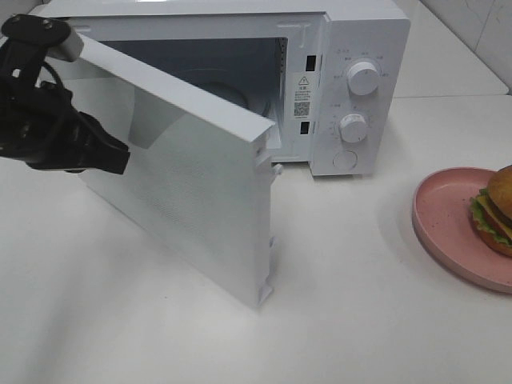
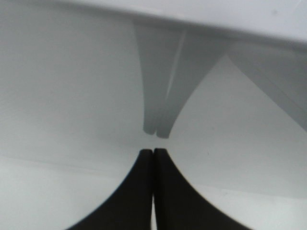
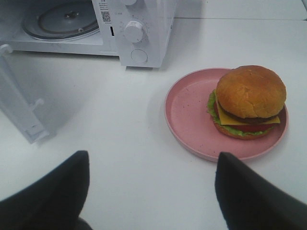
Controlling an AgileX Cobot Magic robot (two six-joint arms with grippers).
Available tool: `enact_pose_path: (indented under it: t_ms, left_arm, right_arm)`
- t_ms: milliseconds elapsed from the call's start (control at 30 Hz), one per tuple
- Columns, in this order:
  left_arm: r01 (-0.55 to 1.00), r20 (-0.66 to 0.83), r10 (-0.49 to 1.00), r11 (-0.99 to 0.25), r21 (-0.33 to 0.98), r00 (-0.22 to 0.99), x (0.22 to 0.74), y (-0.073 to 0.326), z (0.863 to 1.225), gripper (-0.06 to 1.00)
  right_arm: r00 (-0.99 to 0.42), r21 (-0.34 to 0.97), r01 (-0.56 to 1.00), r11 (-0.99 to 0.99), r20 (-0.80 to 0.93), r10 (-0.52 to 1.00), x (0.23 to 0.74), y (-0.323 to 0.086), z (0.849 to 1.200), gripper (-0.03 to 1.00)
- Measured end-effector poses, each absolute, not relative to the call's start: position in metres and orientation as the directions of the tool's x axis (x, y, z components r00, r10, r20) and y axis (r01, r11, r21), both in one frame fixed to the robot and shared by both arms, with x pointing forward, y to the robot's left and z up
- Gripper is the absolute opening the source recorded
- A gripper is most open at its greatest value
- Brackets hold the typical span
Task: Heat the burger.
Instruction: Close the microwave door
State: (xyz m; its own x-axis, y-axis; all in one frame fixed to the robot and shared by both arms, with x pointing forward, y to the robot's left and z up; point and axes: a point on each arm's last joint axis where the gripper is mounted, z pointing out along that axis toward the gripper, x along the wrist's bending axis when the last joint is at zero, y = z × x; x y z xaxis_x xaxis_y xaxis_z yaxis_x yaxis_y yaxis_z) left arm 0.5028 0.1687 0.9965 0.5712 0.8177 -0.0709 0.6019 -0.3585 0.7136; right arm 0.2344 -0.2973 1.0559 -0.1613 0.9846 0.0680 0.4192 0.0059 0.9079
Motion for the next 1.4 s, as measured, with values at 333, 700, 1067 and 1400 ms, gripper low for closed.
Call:
enact_pose_path:
  t_ms: [333, 700, 1067, 1400]
  left_arm:
    - [0.571, -0.072, 0.771, -0.401, 0.717, 0.633, 0.528, 0.128, 0.992, 0.0]
    - [0.522, -0.058, 0.731, -0.427, 0.738, 0.68, 0.553, 0.084, 0.986, 0.0]
    - [0.463, -0.029, 0.709, -0.428, 0.776, 0.704, 0.577, 0.042, 0.98, 0.0]
    - [0.517, -0.133, 0.686, -0.392, 0.761, 0.715, 0.592, 0.01, 0.971, 0.0]
  right_arm:
    - [-0.161, 0.908, 0.419, 0.006, 0.068, 0.985, 0.234, -0.297, 1.056, 0.69]
    - [-0.161, 0.908, 0.419, 0.006, 0.068, 0.985, 0.234, -0.297, 1.056, 0.69]
    - [-0.161, 0.908, 0.419, 0.006, 0.068, 0.985, 0.234, -0.297, 1.056, 0.69]
    - [-0.161, 0.908, 0.419, 0.006, 0.068, 0.985, 0.234, -0.297, 1.056, 0.69]
